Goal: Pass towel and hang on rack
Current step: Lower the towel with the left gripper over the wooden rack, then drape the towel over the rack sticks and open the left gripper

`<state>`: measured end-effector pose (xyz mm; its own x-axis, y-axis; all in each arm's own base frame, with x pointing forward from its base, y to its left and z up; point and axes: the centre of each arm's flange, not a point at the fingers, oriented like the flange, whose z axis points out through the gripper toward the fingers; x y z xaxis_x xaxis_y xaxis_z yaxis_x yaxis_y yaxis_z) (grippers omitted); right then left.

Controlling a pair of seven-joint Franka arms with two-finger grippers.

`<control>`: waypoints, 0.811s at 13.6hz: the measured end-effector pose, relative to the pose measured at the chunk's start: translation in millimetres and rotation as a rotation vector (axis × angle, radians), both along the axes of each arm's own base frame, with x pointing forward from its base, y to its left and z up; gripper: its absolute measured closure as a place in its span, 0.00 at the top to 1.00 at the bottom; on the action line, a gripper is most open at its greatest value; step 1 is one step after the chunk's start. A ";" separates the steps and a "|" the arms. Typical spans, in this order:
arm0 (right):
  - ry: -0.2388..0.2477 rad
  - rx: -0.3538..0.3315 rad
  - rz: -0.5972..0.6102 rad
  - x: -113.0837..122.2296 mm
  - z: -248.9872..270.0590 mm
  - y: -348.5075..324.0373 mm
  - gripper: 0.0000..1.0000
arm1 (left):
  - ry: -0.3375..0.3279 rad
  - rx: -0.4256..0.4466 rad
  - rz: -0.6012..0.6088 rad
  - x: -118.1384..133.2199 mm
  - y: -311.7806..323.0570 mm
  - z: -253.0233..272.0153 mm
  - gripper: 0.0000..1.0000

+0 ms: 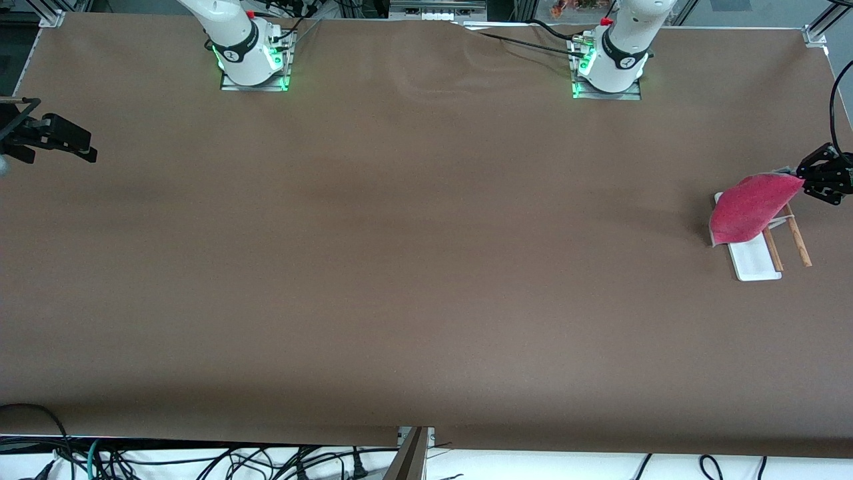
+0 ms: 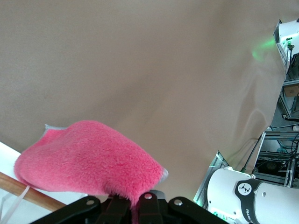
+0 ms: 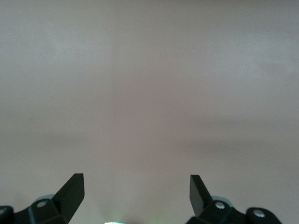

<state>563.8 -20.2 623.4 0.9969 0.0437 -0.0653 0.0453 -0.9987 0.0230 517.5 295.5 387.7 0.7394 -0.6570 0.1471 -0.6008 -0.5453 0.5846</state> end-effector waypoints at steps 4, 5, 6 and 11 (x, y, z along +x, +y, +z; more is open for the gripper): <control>0.001 0.000 0.006 0.3 -0.3 3.1 1.00 | 0.007 0.042 -0.012 -1.4 11.0 0.6 0.02; 0.001 0.000 0.005 0.3 -0.3 2.7 1.00 | 0.000 0.053 -0.023 -0.7 18.5 -0.2 0.02; 0.001 0.000 0.004 0.2 -0.3 2.1 1.00 | -0.013 0.050 -0.040 0.3 27.2 -3.6 0.02; 0.001 0.000 0.004 0.2 -0.3 2.0 1.00 | -0.047 0.026 -0.079 -11.2 87.7 -42.1 0.02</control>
<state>564.1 -18.1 623.1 0.9967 0.0474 -0.0659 0.0490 -0.9985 0.0228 506.3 383.2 345.6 0.6777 -0.7172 0.1624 -0.6690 -0.5097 0.5410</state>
